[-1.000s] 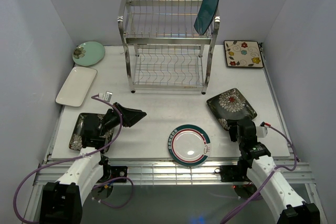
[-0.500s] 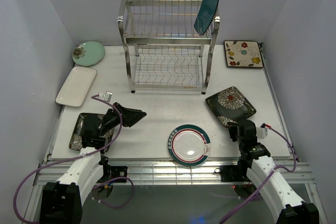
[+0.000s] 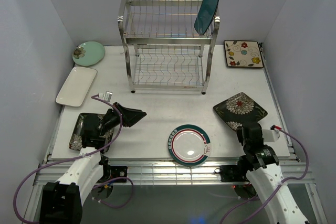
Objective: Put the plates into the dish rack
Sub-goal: Pick up the plate at the center of the board.
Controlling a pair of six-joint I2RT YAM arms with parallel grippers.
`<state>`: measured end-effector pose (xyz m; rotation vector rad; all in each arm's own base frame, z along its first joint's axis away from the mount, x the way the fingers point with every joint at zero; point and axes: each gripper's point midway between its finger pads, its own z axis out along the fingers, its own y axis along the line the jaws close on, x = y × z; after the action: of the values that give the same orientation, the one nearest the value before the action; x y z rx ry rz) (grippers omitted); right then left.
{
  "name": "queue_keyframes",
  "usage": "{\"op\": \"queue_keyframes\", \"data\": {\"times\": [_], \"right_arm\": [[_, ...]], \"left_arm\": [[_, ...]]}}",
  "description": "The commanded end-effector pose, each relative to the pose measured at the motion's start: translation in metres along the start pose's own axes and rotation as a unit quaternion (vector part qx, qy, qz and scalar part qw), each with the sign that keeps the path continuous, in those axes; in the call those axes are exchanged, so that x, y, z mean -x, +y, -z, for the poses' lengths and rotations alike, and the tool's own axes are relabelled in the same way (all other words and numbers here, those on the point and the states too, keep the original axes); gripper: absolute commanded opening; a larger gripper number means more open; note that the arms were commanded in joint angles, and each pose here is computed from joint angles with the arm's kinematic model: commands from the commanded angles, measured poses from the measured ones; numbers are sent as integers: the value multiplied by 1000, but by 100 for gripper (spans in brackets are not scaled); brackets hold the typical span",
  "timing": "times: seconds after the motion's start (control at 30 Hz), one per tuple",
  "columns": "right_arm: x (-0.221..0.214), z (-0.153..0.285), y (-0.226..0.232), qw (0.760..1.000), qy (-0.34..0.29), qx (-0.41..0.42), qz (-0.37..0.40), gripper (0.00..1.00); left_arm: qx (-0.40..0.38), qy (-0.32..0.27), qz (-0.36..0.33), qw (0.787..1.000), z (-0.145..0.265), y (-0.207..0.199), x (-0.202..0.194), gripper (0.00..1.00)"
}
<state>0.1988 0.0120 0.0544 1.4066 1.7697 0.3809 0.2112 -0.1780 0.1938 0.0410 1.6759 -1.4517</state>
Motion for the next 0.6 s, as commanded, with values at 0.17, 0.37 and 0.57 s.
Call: {"op": "queue_keyframes", "data": {"times": [0.17, 0.37, 0.57], "right_arm": [[62, 33, 25, 993, -110, -1, 41, 8], [80, 49, 54, 989, -127, 15, 74, 8], [102, 77, 95, 983, -143, 58, 97, 8]], "left_arm": [[-12, -9, -19, 1000, -4, -11, 12, 98], [-14, -9, -18, 1000, -4, -12, 11, 98], [-14, -8, -18, 1000, -4, -13, 12, 98]]}}
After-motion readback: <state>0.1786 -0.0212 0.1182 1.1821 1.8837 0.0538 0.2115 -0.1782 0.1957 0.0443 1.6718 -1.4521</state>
